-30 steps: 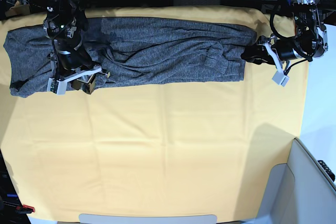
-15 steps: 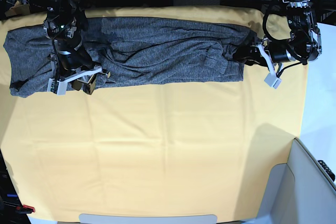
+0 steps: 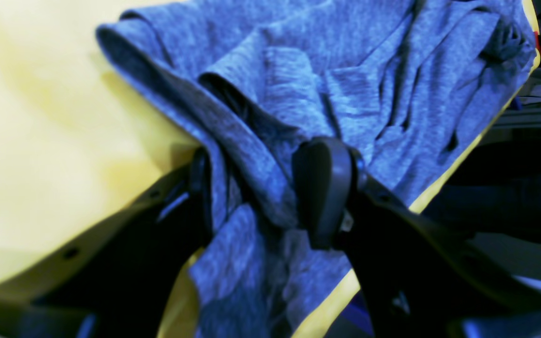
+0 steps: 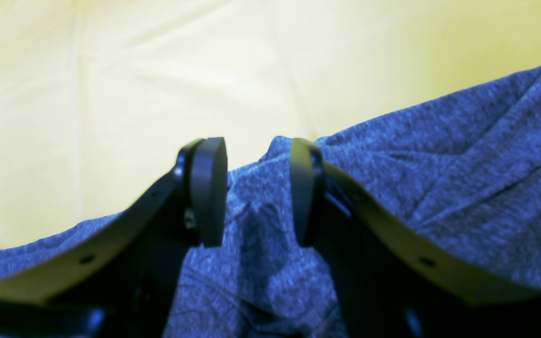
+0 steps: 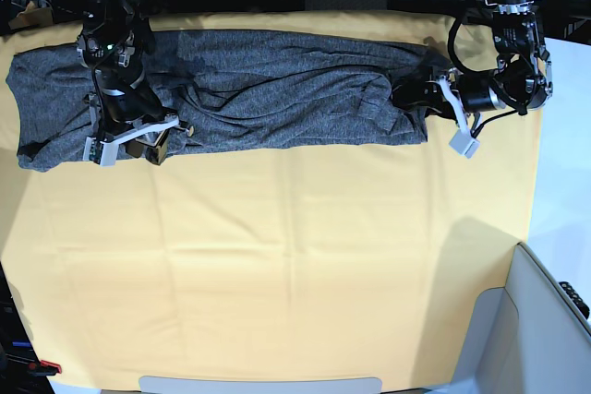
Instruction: Fold the T-shirt properly
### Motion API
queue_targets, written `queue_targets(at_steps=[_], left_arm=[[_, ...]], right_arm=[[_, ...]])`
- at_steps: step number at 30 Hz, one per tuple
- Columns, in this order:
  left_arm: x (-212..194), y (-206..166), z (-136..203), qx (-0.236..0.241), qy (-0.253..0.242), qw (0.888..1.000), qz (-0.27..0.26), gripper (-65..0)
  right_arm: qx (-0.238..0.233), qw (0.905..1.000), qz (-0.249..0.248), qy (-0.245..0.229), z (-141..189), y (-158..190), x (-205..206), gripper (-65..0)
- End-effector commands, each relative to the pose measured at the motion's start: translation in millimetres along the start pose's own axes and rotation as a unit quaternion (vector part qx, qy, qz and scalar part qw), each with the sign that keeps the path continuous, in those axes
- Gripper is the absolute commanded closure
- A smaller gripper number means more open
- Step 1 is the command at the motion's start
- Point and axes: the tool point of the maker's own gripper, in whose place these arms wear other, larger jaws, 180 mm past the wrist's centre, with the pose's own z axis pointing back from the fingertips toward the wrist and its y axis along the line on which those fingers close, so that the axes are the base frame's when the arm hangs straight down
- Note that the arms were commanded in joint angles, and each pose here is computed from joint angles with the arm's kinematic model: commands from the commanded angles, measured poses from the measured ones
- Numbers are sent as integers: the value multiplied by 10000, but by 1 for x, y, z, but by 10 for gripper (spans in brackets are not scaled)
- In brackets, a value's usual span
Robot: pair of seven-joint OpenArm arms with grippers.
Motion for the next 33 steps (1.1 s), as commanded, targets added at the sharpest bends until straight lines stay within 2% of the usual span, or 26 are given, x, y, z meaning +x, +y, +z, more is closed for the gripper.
queue_targets(at_steps=[1,4,7,12,15,18,23,27,33], left_arm=[[-8,2,0,95,269,9996,-56,-271],[-9,1,-2,64,259,9996,-62,-265],[-9,0,-2,54,256,9996,-75,-203],[-9,0,-2,47,254,9996,-72,0],[-6,-3,-2,37,214,9997,-127,-12],[8,-19,-5,-41,31,9992,-399,-6],[28,-54,-15,-296,-320,9962,-750,-6],[34,-87,-34,-687,-525,9932,-780,-6],[41,-150,-75,-1457,-276,9816,-1205,-6]], right_arm=[[36,9997,41,-228,2,2,13,-227],[33,9997,48,-221,2,2,12,-227],[25,9998,42,-215,1,1,12,-227],[-40,9997,31,-236,2,-3,14,-227],[-349,9989,-74,-319,7,-28,19,-227],[-805,9955,-239,-442,16,-64,26,-227],[-1618,9840,-439,-596,42,-125,30,-227],[-2133,9735,-528,-638,65,-162,28,-227],[-2649,9607,-554,-621,91,-196,22,-227]])
